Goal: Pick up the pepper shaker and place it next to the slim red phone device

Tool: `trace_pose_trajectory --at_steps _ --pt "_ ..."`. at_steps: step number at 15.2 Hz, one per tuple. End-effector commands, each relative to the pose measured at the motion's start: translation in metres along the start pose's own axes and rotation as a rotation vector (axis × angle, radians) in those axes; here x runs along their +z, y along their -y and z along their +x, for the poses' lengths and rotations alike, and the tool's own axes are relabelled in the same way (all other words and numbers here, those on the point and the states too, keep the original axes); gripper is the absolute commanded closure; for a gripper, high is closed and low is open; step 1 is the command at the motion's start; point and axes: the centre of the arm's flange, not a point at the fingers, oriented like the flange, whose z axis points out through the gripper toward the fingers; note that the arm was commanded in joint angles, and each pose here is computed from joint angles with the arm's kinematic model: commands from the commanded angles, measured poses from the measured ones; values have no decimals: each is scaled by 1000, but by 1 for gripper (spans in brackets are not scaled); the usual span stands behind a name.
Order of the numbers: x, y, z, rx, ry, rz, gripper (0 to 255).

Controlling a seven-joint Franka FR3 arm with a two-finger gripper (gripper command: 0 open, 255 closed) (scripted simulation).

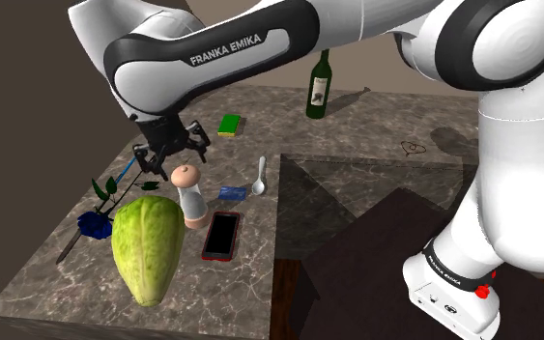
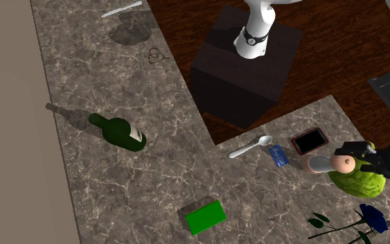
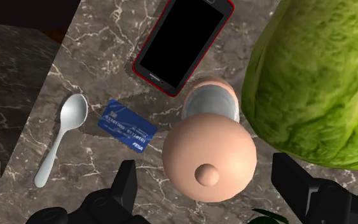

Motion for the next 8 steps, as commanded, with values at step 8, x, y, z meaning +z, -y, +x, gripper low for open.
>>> trace_pose_trajectory --at_steps 8 --pt "-34 -1 2 0 1 -1 0"
